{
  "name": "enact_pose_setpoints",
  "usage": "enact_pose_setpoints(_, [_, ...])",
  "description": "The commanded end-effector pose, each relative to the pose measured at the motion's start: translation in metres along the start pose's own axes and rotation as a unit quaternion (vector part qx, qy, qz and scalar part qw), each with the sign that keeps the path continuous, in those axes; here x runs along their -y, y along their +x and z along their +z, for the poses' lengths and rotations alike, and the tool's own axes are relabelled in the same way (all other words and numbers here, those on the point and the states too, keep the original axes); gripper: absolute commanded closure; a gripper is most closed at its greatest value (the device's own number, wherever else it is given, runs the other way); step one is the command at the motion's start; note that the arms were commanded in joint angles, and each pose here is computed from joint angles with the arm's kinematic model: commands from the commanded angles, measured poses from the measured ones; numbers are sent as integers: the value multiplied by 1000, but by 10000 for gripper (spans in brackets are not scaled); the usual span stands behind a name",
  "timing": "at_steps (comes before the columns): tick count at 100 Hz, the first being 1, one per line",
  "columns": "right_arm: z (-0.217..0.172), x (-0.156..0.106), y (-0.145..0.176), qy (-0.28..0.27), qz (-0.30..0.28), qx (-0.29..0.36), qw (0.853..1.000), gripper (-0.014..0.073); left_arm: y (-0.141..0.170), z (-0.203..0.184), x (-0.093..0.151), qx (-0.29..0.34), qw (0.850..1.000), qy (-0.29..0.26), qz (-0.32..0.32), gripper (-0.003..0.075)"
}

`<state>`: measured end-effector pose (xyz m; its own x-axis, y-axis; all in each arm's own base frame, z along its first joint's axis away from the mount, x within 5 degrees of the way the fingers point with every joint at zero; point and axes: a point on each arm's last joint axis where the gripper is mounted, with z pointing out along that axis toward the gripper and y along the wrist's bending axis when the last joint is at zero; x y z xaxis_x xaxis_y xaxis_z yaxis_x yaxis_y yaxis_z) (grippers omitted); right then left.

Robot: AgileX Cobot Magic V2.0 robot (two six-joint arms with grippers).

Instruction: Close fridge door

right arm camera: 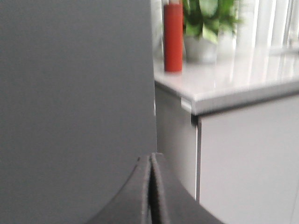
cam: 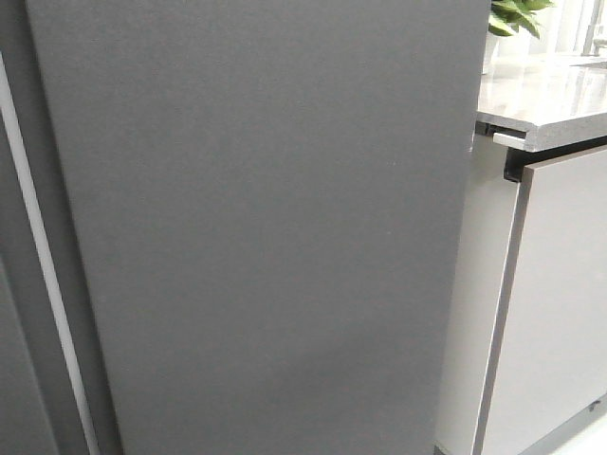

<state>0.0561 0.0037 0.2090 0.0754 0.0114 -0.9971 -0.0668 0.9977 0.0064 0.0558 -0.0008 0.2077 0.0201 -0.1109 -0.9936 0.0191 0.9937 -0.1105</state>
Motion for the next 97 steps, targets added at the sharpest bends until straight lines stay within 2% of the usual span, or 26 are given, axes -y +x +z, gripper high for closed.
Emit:
enact_pose_setpoints(1, [-2, 0, -2, 5, -18, 49, 999, 666, 5, 0, 0, 32, 999, 5, -4, 740])
enact_pose_setpoints(97, [-2, 0, -3, 0, -13, 53, 998, 666, 5, 0, 0, 32, 999, 5, -4, 740])
